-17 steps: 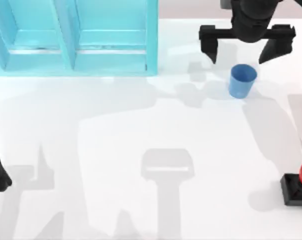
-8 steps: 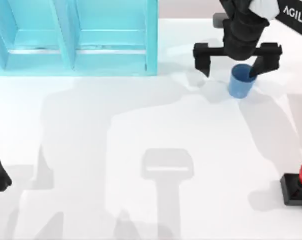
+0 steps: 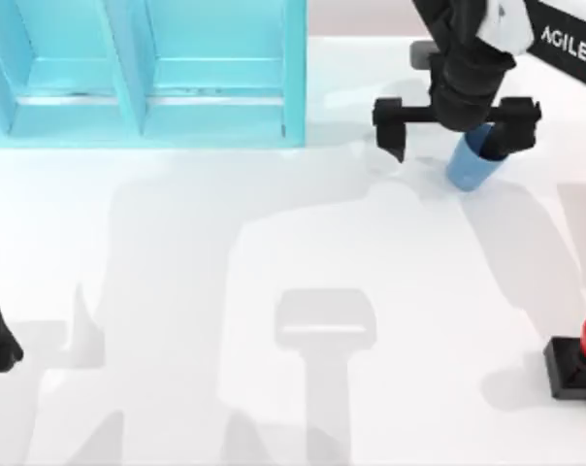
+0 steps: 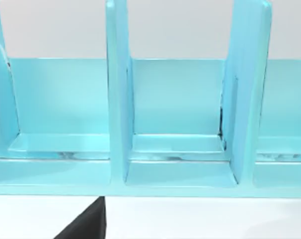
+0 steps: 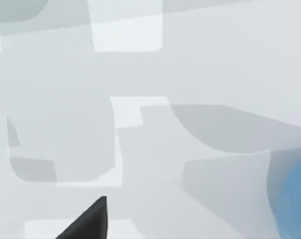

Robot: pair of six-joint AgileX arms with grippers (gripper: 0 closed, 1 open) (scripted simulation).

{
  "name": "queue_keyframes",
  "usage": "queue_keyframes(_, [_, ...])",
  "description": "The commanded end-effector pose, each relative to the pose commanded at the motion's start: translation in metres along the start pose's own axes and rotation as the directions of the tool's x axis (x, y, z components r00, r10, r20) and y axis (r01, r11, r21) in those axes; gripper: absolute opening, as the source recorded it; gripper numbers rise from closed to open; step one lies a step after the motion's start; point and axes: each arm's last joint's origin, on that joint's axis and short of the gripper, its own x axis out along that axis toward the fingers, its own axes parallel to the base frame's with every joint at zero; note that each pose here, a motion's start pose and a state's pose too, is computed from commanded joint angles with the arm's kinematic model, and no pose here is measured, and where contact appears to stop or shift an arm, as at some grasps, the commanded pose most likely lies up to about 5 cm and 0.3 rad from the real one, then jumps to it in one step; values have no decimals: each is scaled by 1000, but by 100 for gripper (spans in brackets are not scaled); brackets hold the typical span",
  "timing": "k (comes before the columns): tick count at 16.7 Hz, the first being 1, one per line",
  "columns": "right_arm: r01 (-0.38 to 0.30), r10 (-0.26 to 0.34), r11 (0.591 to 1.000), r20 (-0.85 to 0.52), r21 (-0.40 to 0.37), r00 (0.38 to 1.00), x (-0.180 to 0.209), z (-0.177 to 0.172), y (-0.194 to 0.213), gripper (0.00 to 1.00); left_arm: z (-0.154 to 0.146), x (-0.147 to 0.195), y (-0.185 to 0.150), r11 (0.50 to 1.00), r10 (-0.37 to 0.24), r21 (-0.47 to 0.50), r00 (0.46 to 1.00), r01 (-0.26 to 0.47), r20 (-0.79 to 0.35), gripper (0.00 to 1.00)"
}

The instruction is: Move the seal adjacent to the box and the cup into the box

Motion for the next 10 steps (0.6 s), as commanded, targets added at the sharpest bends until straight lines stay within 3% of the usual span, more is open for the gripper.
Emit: queue_keyframes(10, [0,0,1000,0,0,1000,0,0,0,17,0,0,0,1000,0,0,1000,0,0,100])
